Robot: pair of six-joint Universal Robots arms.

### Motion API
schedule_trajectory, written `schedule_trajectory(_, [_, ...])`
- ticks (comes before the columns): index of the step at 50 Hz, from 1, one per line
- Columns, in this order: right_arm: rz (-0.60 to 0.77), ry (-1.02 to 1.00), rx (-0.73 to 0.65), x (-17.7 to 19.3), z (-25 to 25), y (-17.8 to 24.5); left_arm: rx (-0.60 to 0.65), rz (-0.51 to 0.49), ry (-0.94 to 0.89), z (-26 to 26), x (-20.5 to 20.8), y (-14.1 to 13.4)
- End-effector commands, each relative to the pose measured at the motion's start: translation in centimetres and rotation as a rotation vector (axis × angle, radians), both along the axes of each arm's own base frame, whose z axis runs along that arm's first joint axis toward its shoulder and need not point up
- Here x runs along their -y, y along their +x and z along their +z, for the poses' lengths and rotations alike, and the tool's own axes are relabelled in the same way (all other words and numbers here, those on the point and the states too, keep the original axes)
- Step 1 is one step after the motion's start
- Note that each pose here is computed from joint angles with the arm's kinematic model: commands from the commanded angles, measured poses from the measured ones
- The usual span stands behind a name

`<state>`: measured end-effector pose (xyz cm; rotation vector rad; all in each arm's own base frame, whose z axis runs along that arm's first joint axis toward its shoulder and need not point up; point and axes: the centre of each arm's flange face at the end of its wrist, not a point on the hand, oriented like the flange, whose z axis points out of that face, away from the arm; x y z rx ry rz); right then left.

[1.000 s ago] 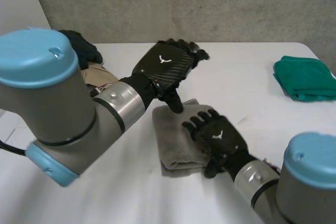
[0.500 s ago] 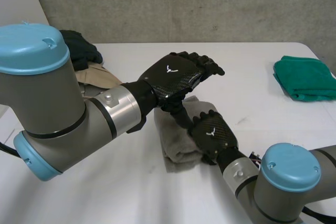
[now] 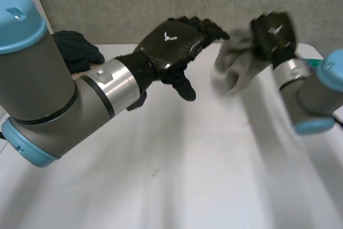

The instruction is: Fold the laundry.

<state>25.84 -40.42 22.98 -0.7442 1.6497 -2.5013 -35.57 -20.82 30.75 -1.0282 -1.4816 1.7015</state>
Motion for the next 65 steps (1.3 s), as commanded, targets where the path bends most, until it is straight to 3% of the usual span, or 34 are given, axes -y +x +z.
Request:
schedule_trajectory(1, [-0.123, -0.107, 0.020, 8.7, 0.5, -7.9, -0.053, 0.005, -0.002, 0.8, 0.3, 0.0])
schedule_trajectory(7, [-0.170, -0.079, -0.007, 13.8, -5.1, -13.9, -0.048, 0.001, 0.007, 0.5, 0.2, -0.2])
schedule_trajectory(12, [-0.220, -0.014, -0.046, 15.2, -9.8, -19.2, -0.038, -0.002, 0.021, -0.1, 0.1, -0.2])
schedule_trajectory(15, [-0.253, 0.000, -0.053, 15.3, -10.1, -23.0, -0.028, -0.005, 0.036, -0.8, 0.1, -0.4])
schedule_trajectory(32, [-0.152, 0.161, -0.063, 12.6, -13.5, -22.6, -0.020, -0.018, 0.049, -1.3, -0.4, -0.8])
schedule_trajectory(39, [-0.188, 0.162, -0.056, 11.7, -11.0, -23.0, -0.022, -0.034, 0.047, -1.1, -0.9, -1.1])
schedule_trajectory(44, [-0.300, 0.188, -0.060, 10.9, -8.6, -26.7, -0.028, -0.042, 0.041, -0.8, -1.5, -1.2])
schedule_trajectory(49, [-0.530, 0.259, -0.308, 10.0, -7.8, -30.2, -0.035, -0.037, 0.033, -0.3, -1.7, -1.0])
schedule_trajectory(51, [-0.697, 0.310, -0.537, 9.3, -7.7, -32.6, -0.039, -0.030, 0.026, 0.0, -1.8, -0.9])
schedule_trajectory(54, [-0.875, 0.316, -0.789, 9.1, -6.9, -34.6, -0.050, 0.017, 0.019, 0.4, -1.5, -0.6])
schedule_trajectory(56, [-0.933, 0.281, -0.818, 9.3, -6.1, -35.0, -0.065, 0.078, 0.007, 1.0, -0.9, -0.2])
schedule_trajectory(60, [-1.002, 0.076, -0.705, 9.5, -0.7, -34.5, -0.094, 0.212, -0.017, 2.0, 0.7, 0.8])
schedule_trajectory(62, [-0.988, -0.065, -0.608, 8.6, 4.0, -32.1, -0.109, 0.272, -0.030, 2.6, 1.5, 1.3])
schedule_trajectory(64, [-0.940, -0.154, -0.531, 7.6, 6.8, -29.6, -0.125, 0.381, -0.054, 3.2, 3.3, 2.5])
schedule_trajectory(65, [-0.852, -0.196, -0.468, 6.7, 7.9, -26.8, -0.125, 0.422, -0.063, 3.3, 4.1, 3.1])
